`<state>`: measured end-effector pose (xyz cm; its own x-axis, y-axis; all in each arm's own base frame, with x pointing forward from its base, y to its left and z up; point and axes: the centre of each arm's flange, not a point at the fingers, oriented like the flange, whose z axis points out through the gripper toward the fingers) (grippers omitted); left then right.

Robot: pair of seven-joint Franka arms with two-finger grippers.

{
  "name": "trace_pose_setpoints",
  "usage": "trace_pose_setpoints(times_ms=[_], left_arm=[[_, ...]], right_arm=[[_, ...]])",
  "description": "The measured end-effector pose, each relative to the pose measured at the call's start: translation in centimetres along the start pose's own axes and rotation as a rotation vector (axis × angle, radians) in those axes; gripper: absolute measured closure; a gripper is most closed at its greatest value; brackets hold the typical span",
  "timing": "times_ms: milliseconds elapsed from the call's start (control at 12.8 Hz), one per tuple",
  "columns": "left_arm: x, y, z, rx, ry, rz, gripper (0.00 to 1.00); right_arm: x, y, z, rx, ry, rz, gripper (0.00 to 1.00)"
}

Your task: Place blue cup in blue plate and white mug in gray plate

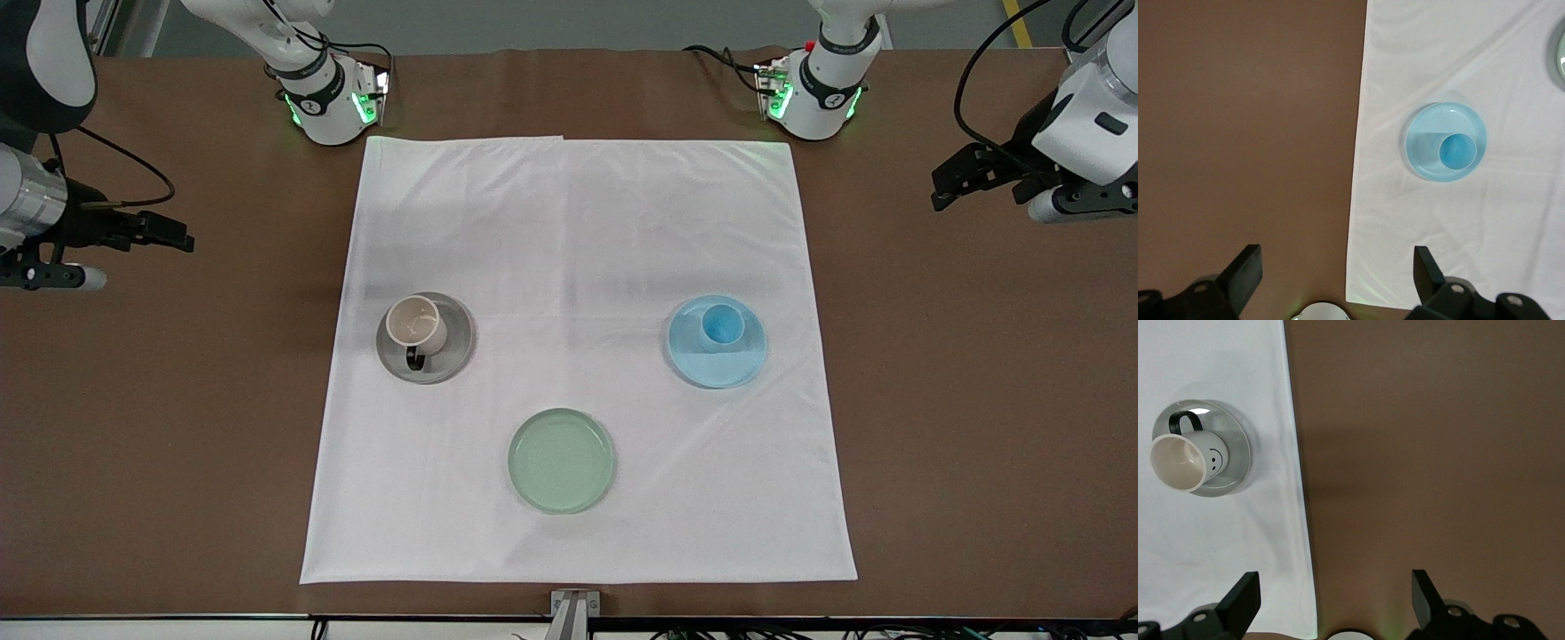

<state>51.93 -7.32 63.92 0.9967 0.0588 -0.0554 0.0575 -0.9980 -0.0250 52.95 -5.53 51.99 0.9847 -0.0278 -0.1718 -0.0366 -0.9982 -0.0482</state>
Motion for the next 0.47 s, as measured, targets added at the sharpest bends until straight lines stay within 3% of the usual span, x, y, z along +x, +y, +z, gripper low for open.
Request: trace_pose_setpoints(times_ms=[468], left_arm=[[0.0, 0.0, 0.0, 0.0, 0.0, 0.001, 0.0]], right_arm=[[0.0, -1.0, -10.9, -0.033, 0.228, -0.031, 0.0]])
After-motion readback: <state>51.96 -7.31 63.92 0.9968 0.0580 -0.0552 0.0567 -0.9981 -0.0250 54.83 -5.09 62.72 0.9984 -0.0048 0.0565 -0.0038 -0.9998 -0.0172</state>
